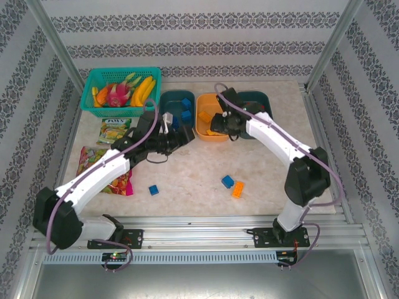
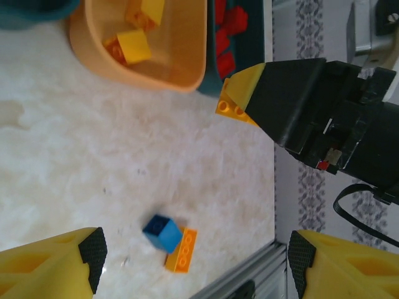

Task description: Sort the legos into containers by color

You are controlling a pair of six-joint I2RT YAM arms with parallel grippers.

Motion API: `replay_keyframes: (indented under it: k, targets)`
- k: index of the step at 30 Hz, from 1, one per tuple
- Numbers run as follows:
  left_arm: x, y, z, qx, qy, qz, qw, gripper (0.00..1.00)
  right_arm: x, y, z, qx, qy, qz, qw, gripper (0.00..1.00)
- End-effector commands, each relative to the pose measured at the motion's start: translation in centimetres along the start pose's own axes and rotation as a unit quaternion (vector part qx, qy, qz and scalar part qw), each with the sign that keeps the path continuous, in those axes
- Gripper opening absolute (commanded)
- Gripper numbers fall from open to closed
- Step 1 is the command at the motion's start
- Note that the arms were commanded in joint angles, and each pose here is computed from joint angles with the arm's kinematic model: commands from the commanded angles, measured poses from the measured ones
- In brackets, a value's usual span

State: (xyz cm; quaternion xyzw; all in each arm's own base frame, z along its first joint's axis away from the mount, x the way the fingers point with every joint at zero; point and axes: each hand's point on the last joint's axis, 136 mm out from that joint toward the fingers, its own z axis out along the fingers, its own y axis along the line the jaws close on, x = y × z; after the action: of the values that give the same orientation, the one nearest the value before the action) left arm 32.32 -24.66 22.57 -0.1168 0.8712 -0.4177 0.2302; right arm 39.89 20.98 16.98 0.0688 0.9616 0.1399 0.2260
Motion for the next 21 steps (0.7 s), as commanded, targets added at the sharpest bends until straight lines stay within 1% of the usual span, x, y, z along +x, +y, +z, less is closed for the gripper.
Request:
replay_keyframes:
  k: [1, 5, 11, 15, 19, 21]
  targets:
    - [-4.2, -1.5, 0.8, 0.034, -0.028, -0.013, 0.999, 0.79, -2.6, -0.6, 2.8, 0.028, 0.003, -0.012, 1.000, 0.33]
    - [-7.5, -1.6, 2.8, 0.041, -0.037, -0.015, 0.998, 0.79, -6.3, -0.9, 6.5, 0.038, -0.002, -0.002, 0.999, 0.33]
    - [-10.9, -2.4, 5.6, 0.054, -0.045, -0.012, 0.997, 0.79, -10.1, -2.5, 11.4, 0.042, 0.009, 0.019, 0.999, 0.34]
    - [-12.1, -2.9, 6.8, 0.059, -0.045, -0.010, 0.997, 0.79, -11.1, -3.1, 14.0, 0.043, 0.023, 0.020, 0.999, 0.36]
    - [-12.3, -2.6, 7.5, 0.055, -0.041, -0.014, 0.998, 0.79, -11.2, -3.5, 15.6, 0.034, 0.042, 0.043, 0.998, 0.37]
    - [-12.4, -2.6, 7.5, 0.054, -0.042, -0.013, 0.998, 0.79, -10.9, -3.4, 16.0, 0.034, 0.044, 0.041, 0.998, 0.42]
